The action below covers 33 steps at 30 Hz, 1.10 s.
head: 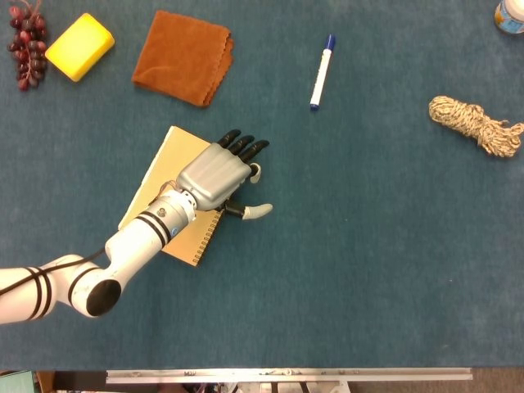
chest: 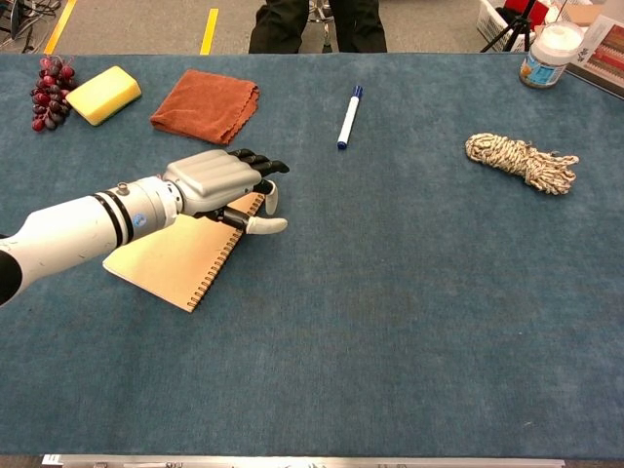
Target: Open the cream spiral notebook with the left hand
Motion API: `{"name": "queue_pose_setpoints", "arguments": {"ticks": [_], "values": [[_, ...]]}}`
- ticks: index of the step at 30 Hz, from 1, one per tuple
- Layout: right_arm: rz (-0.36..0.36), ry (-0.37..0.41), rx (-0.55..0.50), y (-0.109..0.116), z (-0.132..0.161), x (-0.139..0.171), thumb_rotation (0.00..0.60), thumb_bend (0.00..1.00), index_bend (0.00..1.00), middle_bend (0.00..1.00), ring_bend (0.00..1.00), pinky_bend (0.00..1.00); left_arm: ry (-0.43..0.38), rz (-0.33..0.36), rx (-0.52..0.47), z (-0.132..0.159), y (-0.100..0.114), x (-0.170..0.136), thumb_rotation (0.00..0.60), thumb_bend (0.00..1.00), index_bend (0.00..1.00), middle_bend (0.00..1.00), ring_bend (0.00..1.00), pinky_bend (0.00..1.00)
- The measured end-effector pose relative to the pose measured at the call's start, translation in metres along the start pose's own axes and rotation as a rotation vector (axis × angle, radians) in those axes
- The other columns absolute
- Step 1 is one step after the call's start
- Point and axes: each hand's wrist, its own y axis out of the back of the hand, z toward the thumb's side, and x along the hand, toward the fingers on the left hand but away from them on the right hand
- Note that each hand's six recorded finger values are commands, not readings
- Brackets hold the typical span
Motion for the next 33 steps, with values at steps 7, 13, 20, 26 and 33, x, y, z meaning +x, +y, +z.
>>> {"name": "queue_pose_setpoints", "arguments": {"ticks": [7, 13, 20, 26, 33], "values": [[-0.003, -0.007, -0.001, 0.001, -0.002, 0.001, 0.600, 0.38, 0.54, 0.45, 0.40, 0.47, 0.024, -0.017, 0.010, -0.006, -0.008, 0.005, 0.000, 0.17, 0.32, 0.00, 0.00, 0.00], [-0.005, -0.008, -0.003, 0.001, -0.003, 0.001, 0.600, 0.38, 0.54, 0.45, 0.40, 0.47, 0.042, -0.022, 0.030, -0.012, -0.011, 0.006, 0.000, 0.17, 0.33, 0.00, 0.00, 0.00], [-0.006, -0.011, -0.003, 0.001, -0.004, 0.002, 0.600, 0.38, 0.54, 0.45, 0.40, 0.47, 0.088, -0.018, 0.061, -0.029, -0.012, 0.004, 0.000, 0.17, 0.33, 0.00, 0.00, 0.00], [-0.007, -0.009, -0.005, 0.000, -0.003, 0.002, 0.600, 0.38, 0.54, 0.45, 0.40, 0.47, 0.145, -0.014, 0.067, -0.051, -0.010, -0.001, 0.000, 0.17, 0.33, 0.00, 0.00, 0.00], [-0.007, -0.004, -0.004, 0.000, 0.000, 0.001, 0.600, 0.38, 0.54, 0.45, 0.40, 0.47, 0.236, -0.028, 0.068, -0.084, -0.012, -0.010, 0.000, 0.17, 0.33, 0.00, 0.00, 0.00]]}}
